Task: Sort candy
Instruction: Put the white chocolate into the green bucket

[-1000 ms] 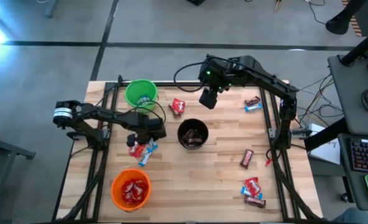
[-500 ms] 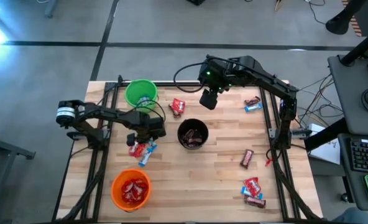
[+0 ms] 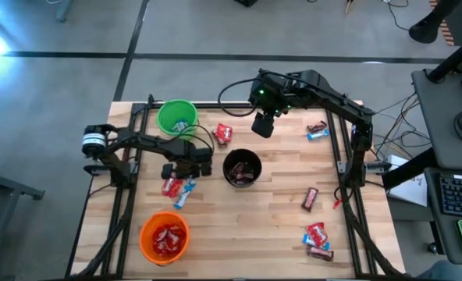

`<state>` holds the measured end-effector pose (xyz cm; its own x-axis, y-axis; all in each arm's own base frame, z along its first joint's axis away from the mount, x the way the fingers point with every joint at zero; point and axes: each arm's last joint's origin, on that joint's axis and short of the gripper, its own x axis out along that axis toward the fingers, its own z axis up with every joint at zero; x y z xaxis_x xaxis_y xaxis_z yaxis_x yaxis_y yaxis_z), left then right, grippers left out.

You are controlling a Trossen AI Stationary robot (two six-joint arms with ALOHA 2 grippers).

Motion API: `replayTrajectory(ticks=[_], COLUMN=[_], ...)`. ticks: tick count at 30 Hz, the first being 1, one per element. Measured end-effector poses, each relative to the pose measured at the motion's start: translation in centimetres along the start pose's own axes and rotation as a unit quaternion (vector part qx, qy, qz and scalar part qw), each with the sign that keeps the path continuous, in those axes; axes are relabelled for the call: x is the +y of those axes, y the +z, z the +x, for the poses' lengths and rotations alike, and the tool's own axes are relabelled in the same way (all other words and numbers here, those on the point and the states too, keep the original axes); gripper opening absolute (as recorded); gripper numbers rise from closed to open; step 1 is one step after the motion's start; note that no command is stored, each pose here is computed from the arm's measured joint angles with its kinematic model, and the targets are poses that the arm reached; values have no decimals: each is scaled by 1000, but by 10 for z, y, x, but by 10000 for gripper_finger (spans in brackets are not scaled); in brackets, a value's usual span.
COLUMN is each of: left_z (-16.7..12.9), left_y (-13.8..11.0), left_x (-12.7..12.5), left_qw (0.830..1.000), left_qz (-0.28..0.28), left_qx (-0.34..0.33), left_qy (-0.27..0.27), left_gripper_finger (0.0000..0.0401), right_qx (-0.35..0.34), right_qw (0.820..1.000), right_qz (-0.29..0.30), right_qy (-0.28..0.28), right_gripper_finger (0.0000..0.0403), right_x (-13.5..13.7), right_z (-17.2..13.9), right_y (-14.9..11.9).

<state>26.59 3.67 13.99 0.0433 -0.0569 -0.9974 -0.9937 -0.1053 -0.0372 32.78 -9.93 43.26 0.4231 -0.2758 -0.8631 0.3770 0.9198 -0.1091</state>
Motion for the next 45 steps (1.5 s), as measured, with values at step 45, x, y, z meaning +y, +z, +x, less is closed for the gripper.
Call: replayTrajectory(ticks=[45], left_z=[-137], left_y=[-9], left_x=[26], left_qw=[897], left_qz=[202], left_qx=[-224], left_qy=[-323], left_gripper_finger=[0], right_qx=[14], right_qw=[999], right_qz=[-33], right_qy=[-1], right_gripper_finger=[208], right_x=[0], right_z=[0], right_y=[-3])
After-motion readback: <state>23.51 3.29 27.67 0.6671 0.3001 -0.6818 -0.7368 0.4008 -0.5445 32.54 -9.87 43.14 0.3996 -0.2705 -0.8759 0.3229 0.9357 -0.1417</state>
